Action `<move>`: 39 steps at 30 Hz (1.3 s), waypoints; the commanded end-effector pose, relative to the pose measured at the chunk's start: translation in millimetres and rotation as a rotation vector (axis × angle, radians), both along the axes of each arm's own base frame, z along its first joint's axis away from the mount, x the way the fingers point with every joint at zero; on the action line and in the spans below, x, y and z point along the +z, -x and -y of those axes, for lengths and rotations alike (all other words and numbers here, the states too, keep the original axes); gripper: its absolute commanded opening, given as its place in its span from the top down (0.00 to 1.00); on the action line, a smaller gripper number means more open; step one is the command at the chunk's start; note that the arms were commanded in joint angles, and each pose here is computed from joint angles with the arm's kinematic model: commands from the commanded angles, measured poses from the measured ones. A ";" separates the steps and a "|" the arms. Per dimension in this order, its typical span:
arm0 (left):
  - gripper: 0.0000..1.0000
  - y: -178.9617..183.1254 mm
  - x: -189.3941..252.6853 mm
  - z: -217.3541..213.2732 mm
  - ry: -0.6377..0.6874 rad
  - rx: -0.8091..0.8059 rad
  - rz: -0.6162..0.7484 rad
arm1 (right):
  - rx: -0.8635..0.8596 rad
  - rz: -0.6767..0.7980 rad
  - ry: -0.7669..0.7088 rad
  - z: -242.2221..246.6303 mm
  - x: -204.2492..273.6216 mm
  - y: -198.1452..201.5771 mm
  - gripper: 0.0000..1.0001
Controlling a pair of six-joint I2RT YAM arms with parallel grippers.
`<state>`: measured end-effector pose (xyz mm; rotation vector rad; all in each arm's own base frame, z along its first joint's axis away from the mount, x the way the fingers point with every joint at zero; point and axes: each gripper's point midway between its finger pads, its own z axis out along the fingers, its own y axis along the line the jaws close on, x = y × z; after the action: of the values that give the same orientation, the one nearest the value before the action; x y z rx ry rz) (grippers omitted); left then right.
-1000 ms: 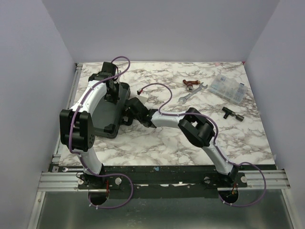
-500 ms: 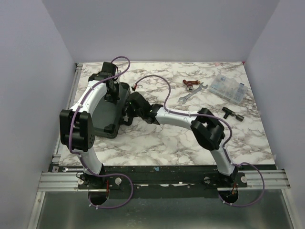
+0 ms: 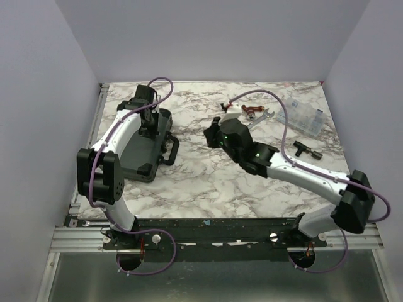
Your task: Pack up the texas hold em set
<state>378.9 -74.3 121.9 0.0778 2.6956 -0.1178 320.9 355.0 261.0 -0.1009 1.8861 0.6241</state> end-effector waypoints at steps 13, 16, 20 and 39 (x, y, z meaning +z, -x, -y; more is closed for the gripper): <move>0.31 41.0 145.3 40.3 0.267 -0.140 0.645 | -0.350 0.104 0.122 236.1 26.4 90.9 0.52; 0.24 57.6 179.9 40.9 0.317 -0.146 0.800 | -0.406 0.102 0.122 263.5 35.0 103.7 0.43; 0.21 84.1 225.8 36.0 0.361 -0.149 0.958 | -0.460 0.119 0.092 291.2 55.9 117.4 0.24; 0.03 220.4 326.2 -20.6 0.371 -0.044 1.407 | -0.596 0.320 0.014 349.7 167.3 135.3 0.00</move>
<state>170.3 -63.9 441.7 0.0995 1.2611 -0.4217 186.3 17.4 418.1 0.3002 1.5296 0.2256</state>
